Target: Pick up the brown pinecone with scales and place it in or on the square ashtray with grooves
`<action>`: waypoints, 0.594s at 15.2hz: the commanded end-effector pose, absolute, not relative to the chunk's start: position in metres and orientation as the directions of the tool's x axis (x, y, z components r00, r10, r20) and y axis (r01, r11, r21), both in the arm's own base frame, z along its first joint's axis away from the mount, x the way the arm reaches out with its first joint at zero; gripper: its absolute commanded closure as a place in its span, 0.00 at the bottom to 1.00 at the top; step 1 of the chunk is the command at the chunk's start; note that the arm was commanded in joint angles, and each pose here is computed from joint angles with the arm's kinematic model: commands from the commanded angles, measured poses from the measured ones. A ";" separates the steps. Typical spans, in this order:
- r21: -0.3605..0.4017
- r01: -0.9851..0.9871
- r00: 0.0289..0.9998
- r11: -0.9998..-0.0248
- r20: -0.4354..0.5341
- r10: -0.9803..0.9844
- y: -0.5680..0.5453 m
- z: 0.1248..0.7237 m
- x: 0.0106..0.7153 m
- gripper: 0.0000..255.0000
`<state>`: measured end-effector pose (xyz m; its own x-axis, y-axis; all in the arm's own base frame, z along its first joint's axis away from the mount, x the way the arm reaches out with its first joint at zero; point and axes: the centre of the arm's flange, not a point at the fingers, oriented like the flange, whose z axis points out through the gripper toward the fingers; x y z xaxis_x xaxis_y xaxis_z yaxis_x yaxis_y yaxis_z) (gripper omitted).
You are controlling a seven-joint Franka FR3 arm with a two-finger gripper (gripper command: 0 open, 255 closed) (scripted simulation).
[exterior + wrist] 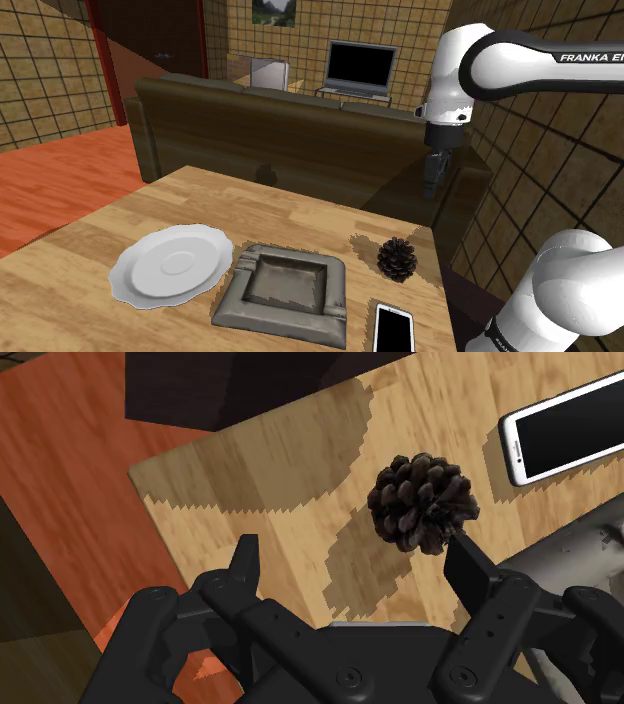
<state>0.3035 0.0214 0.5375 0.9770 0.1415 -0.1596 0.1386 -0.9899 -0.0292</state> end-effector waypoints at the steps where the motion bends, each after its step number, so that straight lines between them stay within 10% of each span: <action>1: -0.029 0.139 0.977 -0.990 -0.160 0.142 0.021 0.538 0.303 0.00; 9: 0.090 0.197 0.980 -0.976 -0.046 0.194 0.116 0.471 0.301 0.00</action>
